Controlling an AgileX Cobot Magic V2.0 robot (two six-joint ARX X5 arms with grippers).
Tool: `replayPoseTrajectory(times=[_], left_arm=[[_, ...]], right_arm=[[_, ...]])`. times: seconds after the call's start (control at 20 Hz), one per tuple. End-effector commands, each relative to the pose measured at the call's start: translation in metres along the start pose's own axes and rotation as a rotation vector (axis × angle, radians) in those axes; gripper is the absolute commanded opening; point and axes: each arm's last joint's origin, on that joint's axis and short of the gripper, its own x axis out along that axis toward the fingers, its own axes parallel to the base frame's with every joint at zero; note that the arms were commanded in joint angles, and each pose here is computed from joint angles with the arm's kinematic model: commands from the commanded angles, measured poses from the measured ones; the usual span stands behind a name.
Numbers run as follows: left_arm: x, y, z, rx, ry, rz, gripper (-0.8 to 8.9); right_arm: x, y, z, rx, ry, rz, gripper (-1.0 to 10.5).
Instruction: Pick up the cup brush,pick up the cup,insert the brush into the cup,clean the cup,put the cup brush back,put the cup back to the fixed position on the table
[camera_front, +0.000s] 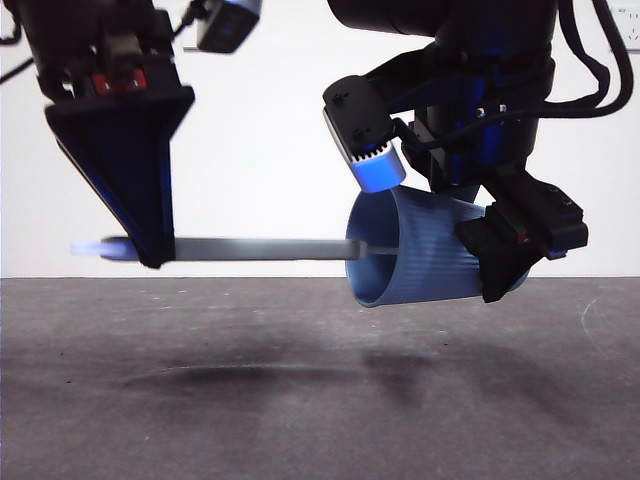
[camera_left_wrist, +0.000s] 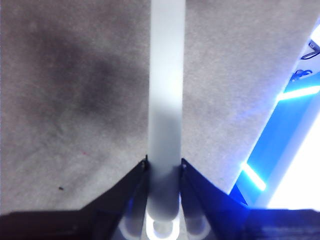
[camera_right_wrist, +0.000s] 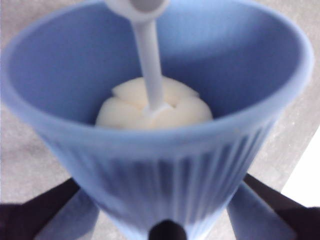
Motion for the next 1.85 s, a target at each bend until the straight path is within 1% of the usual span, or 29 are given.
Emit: replayPoseTrajectory(times=[0.05,0.15,0.3,0.45,0.9,1.05,1.15,1.2,1.3,1.35,1.5,1.55,1.6,1.7,1.75,1.85], left_arm=[[0.001,0.000,0.003,-0.026,-0.026,0.001,-0.09],[0.001,0.000,-0.002,-0.032,0.031,0.018,-0.09],[-0.002,0.002,-0.013,-0.035,0.145,0.076,-0.09],[-0.011,0.005,-0.023,-0.050,0.196,0.117,-0.09],[-0.062,0.014,-0.065,-0.167,0.192,0.151,-0.09],[-0.078,0.013,-0.079,-0.200,0.160,0.170,-0.09],[-0.087,0.012,-0.085,-0.232,0.118,0.191,-0.09],[-0.091,0.012,-0.087,-0.265,0.089,0.203,-0.09],[-0.095,0.014,-0.087,-0.352,0.009,0.229,-0.09],[-0.096,0.016,-0.083,-0.402,-0.043,0.241,-0.09],[-0.092,0.023,-0.071,-0.528,-0.194,0.268,-0.09],[-0.087,0.025,-0.068,-0.570,-0.224,0.271,-0.09],[-0.079,0.027,-0.066,-0.605,-0.245,0.274,-0.09],[-0.059,0.032,-0.063,-0.673,-0.268,0.276,-0.09],[-0.046,0.035,-0.062,-0.710,-0.277,0.277,-0.09],[-0.022,0.041,-0.055,-0.777,-0.296,0.259,-0.09]], right_arm=[[-0.002,0.002,0.006,0.010,-0.030,0.005,-0.2],[-0.002,0.002,0.006,0.027,-0.030,0.006,-0.2],[-0.002,0.003,0.006,0.045,-0.028,0.008,-0.2],[-0.002,0.004,0.005,0.052,-0.019,0.017,-0.2],[-0.002,0.004,0.004,0.146,-0.013,0.022,-0.2],[-0.002,0.003,0.005,0.225,-0.021,0.013,-0.2],[-0.003,0.001,0.005,0.331,-0.030,0.003,-0.2],[-0.005,0.001,0.004,0.409,-0.036,0.000,-0.2],[-0.013,-0.002,-0.001,0.608,-0.059,-0.011,-0.2],[-0.019,-0.004,-0.004,0.713,-0.092,-0.006,-0.2],[-0.051,-0.012,-0.020,1.034,-0.281,0.061,-0.2],[-0.065,-0.016,-0.028,1.127,-0.356,0.062,-0.2],[-0.079,-0.020,-0.036,1.201,-0.440,0.053,-0.2],[-0.108,-0.024,-0.055,1.319,-0.613,0.040,-0.2],[-0.122,-0.025,-0.066,1.364,-0.692,0.026,-0.2],[-0.144,-0.022,-0.086,1.403,-0.786,-0.017,-0.2]])
